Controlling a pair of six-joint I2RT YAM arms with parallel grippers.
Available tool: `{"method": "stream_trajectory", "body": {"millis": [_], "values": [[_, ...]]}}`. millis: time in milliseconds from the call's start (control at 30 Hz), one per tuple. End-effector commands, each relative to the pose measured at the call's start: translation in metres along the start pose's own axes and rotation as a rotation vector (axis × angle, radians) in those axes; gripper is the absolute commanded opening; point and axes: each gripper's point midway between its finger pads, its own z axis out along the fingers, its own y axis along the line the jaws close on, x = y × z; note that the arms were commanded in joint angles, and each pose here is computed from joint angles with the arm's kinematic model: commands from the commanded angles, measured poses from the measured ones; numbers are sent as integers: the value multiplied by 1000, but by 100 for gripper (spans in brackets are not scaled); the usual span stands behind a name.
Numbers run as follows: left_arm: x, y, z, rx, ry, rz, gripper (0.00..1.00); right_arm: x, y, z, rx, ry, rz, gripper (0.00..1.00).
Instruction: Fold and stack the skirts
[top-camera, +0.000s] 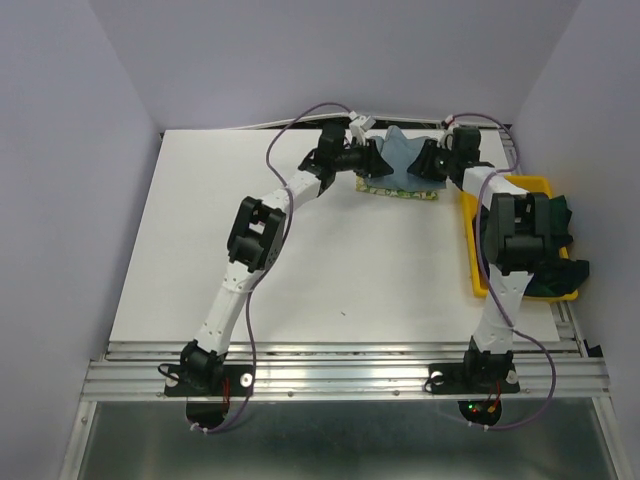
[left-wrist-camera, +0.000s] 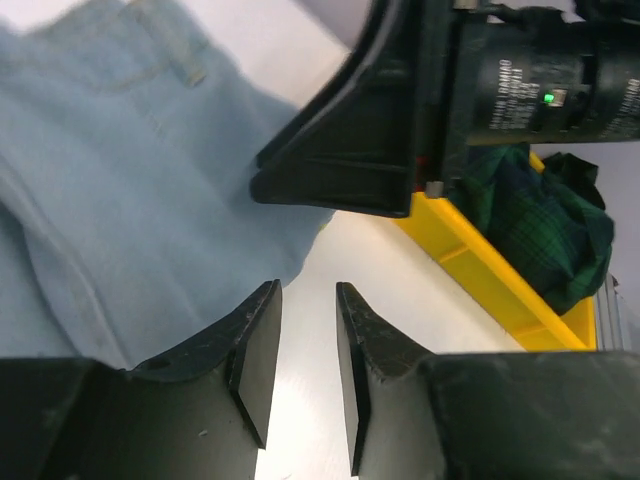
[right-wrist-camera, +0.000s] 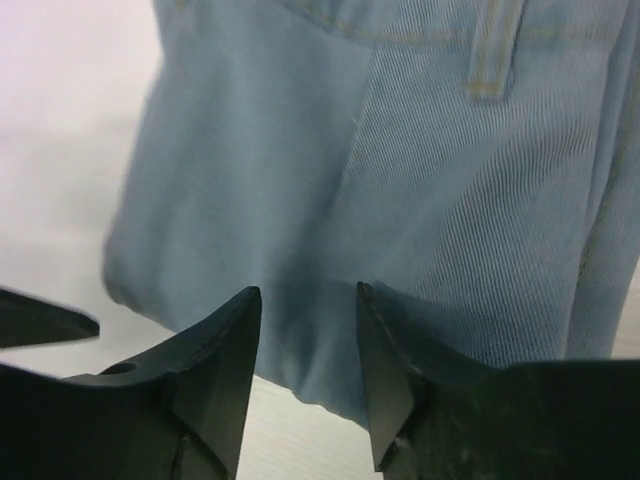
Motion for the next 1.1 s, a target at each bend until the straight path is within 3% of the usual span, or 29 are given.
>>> {"method": "stream_trajectory", "body": {"millis": [0, 100, 200, 300, 433, 500, 567, 633, 700, 867, 967, 1067], "values": [[11, 30, -4, -40, -16, -103, 38, 38, -21, 7, 34, 80, 10, 50], [31, 61, -9, -144, 13, -108, 36, 39, -24, 5, 45, 96, -24, 56], [25, 62, -12, -148, 14, -64, 40, 15, -8, -5, 6, 73, -74, 64], [-13, 24, -16, -35, -9, 61, 47, -15, 13, -21, -35, 31, -127, 74], [-77, -47, -34, 66, -70, 271, 59, -81, 50, -78, -34, -53, -277, 97], [-112, -81, -52, 78, -108, 377, 63, -86, 43, -104, 51, -26, -381, 100], [-120, -92, -65, 51, -88, 419, 67, -101, 40, -140, 135, -40, -459, 100], [-139, -107, -86, 11, -89, 549, 85, -87, 23, -168, 240, 49, -577, 100], [-129, -110, -106, -28, -8, 566, 87, -64, 3, -204, 291, 163, -684, 100], [-92, -84, -151, -172, 201, 580, 90, -13, -47, -276, 320, 380, -709, 100], [-81, -78, -185, -195, 253, 549, 91, 13, -86, -321, 331, 538, -742, 100], [-64, -66, -206, -191, 288, 491, 91, 57, -100, -336, 283, 705, -760, 100]]}}
